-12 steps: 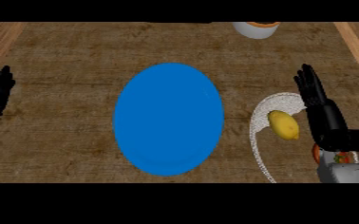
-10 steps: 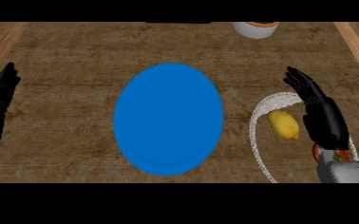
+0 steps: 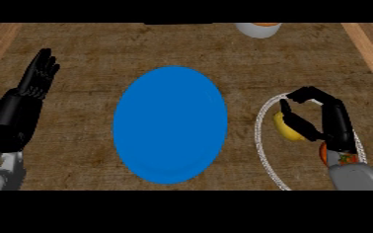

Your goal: Pick the tomato from the placemat and place it in the plate

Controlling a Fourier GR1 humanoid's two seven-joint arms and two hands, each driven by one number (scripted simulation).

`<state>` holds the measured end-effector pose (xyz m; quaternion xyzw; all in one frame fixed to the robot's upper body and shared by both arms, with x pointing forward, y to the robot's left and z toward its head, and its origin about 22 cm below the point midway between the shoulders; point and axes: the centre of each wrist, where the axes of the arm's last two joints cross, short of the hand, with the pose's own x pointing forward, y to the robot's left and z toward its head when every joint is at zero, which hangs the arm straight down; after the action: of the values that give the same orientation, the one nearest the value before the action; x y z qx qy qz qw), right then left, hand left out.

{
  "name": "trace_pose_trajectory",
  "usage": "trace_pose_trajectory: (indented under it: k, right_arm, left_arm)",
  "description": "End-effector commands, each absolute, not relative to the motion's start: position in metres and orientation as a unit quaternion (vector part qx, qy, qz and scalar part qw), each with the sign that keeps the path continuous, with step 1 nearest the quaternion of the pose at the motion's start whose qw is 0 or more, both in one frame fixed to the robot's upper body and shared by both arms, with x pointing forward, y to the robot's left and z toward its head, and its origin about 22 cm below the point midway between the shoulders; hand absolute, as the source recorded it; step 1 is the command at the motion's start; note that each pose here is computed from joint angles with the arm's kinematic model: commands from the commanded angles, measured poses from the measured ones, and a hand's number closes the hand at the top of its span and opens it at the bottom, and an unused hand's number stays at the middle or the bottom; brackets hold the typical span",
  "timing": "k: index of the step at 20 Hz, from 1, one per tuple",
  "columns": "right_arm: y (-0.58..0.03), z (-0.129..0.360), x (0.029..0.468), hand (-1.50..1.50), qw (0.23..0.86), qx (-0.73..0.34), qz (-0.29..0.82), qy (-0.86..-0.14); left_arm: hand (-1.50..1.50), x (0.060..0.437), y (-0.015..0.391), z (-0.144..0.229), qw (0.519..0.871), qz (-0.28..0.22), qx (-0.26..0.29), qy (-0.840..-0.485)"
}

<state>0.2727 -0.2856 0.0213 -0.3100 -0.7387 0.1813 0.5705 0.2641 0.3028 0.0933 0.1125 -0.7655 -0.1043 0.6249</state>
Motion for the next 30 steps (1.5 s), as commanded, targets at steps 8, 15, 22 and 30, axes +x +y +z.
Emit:
trace_pose_trajectory:
  k: [8,15,22,30]
  right_arm:
    - [-0.223,-0.011,0.238,-1.5,0.452,-0.355,0.005,-0.818]
    - [-0.268,0.033,0.187,-1.5,0.477,-0.467,0.089,-0.739]
    - [-0.299,0.049,0.152,-1.5,0.627,-0.513,0.191,-0.555]
    - [-0.282,0.107,0.15,-1.5,0.721,-0.503,0.281,-0.386]
  left_arm:
    - [0.0,0.291,0.288,0.109,0.63,-0.093,0.066,-0.768]
    - [0.0,0.292,0.294,0.117,0.638,-0.097,0.069,-0.761]
    - [0.0,0.288,0.289,0.108,0.635,-0.092,0.075,-0.764]
    - [0.0,0.287,0.278,0.105,0.633,-0.101,0.064,-0.765]
